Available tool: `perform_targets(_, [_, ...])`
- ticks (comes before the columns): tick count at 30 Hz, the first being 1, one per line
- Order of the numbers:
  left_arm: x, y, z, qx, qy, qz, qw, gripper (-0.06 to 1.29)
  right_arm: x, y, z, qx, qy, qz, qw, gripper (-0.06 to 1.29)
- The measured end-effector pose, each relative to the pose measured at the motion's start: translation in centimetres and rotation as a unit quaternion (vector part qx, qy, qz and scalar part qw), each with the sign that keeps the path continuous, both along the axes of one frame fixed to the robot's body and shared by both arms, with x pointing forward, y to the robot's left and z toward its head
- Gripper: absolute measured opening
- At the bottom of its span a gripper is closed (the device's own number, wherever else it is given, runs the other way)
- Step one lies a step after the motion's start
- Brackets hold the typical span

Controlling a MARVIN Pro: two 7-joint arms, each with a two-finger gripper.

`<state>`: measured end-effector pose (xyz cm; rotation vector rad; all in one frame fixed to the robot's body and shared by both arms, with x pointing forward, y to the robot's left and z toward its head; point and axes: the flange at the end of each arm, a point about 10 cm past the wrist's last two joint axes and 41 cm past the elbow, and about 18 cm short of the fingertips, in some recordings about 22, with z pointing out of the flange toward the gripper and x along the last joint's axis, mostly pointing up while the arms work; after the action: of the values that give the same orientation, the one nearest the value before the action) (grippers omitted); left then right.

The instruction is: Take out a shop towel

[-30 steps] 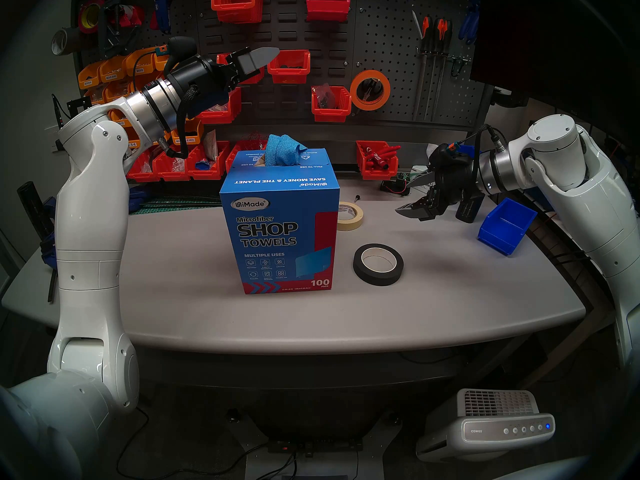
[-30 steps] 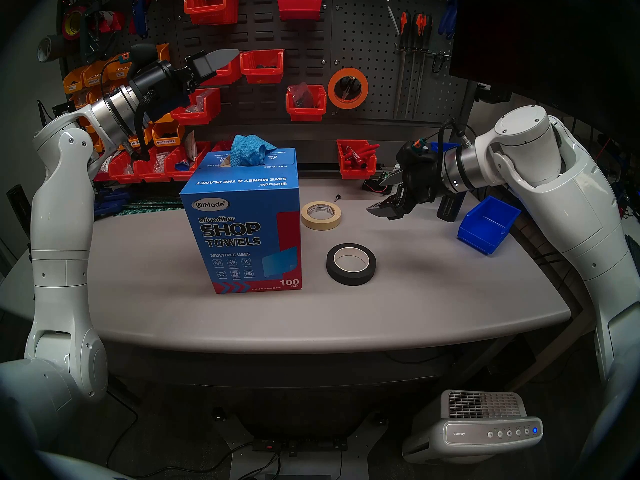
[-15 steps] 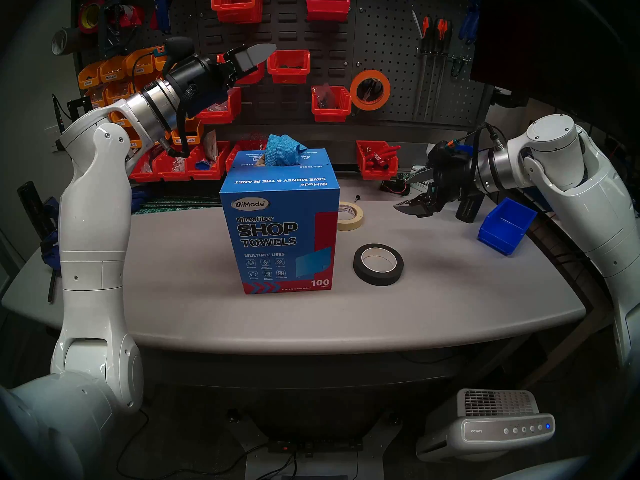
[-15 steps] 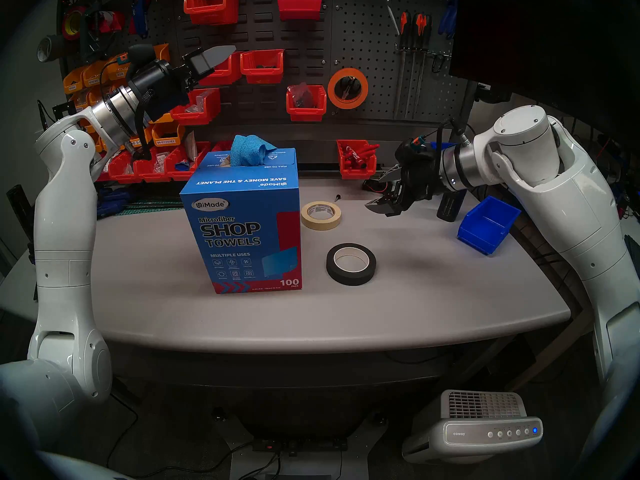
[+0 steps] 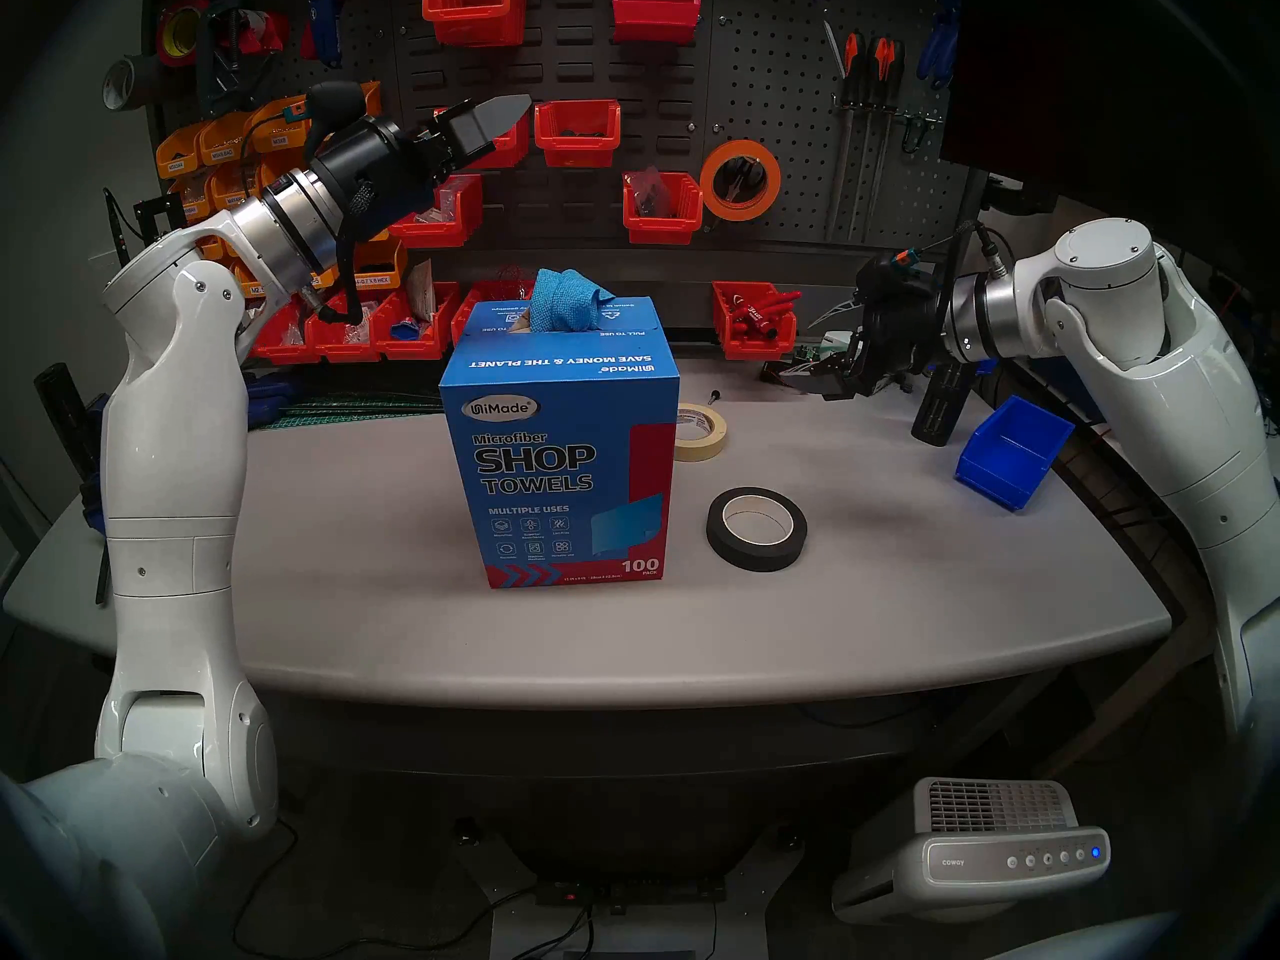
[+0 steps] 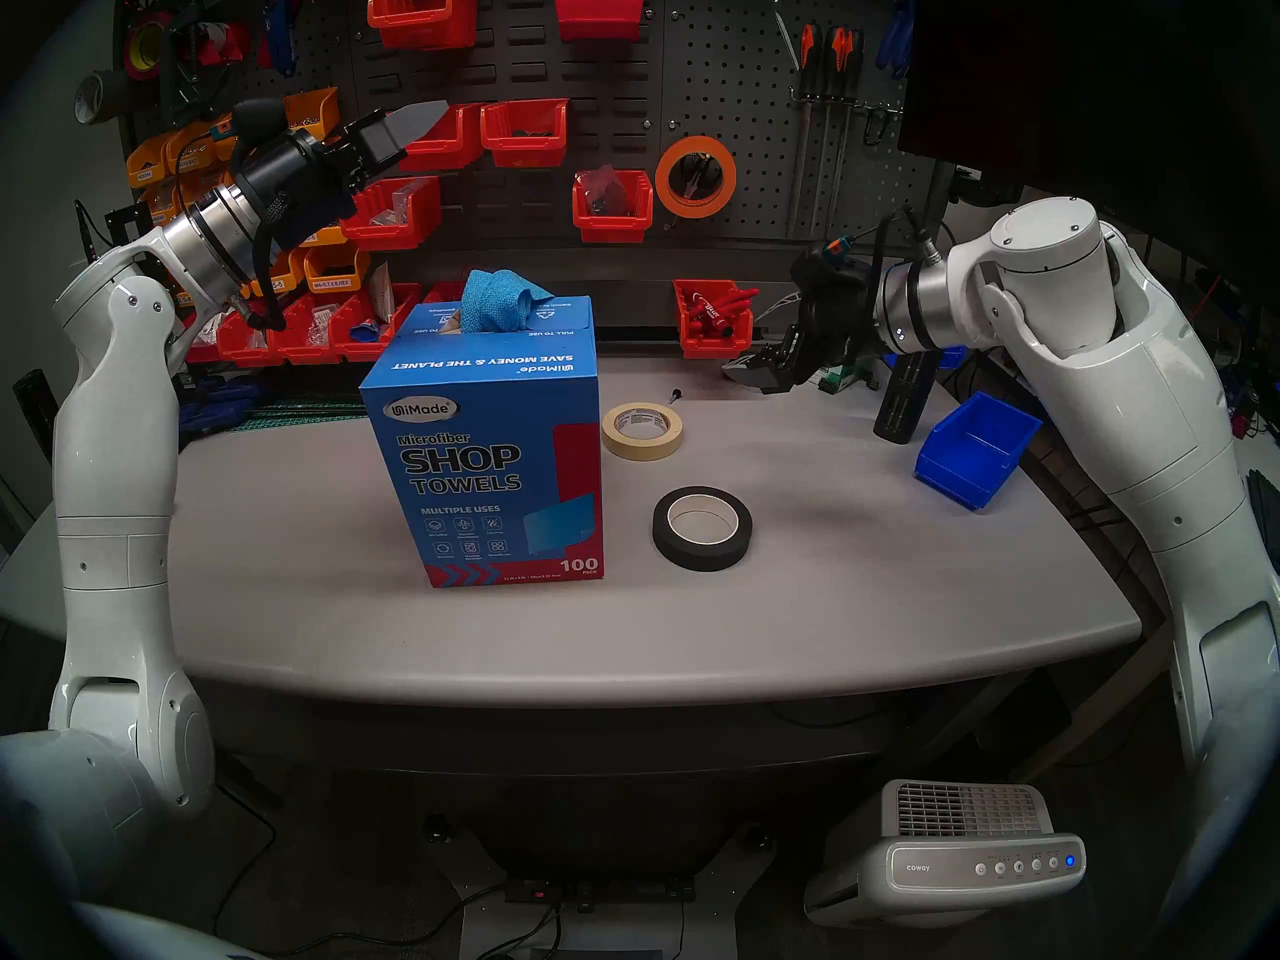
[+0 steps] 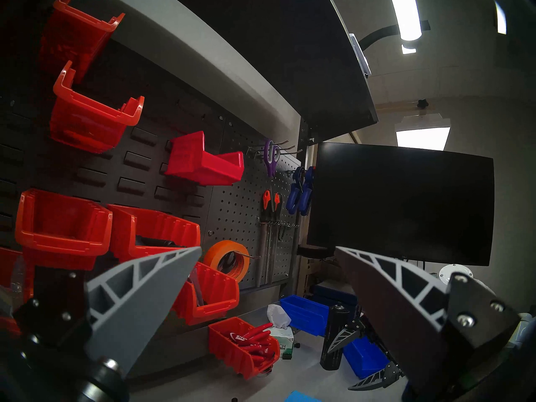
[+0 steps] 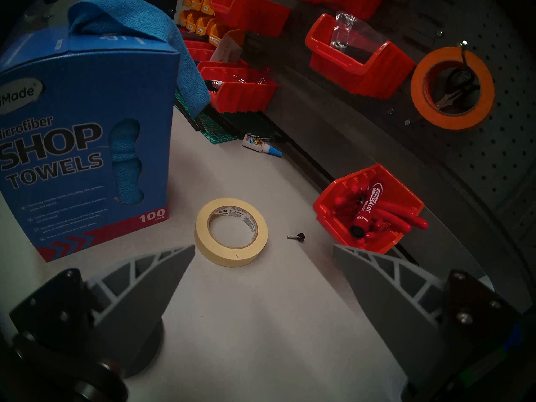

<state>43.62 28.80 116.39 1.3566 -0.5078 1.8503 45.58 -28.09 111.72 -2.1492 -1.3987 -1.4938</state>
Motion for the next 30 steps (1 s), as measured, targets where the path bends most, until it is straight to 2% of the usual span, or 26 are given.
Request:
perform_targets(7, [-0.3, 1.1, -0.8, 0.0, 0.007, 0.009, 0.9999, 1.26, -0.3, 0.1, 2.9, 0.031, -0.028, -0.01, 0.9991, 1.25])
perform_targets(13, [-0.4, 1.3, -1.2, -0.001, 0.01, 0.008, 0.9999, 1.26, -0.7, 0.3, 4.4, 0.05, -0.042, -0.012, 0.9978, 1.25])
perform_targets(21, [-0.6, 1.8, -1.4, -0.008, 0.011, 0.003, 0.9999, 1.26, -1.0, 1.7, 5.1, 0.058, -0.037, -0.011, 0.9976, 1.25])
perform_targets(30, [-0.6, 3.3, -1.8, -0.015, 0.017, 0.001, 0.9998, 1.26, -0.9, 4.3, 5.9, 0.056, -0.039, -0.007, 0.9977, 1.25])
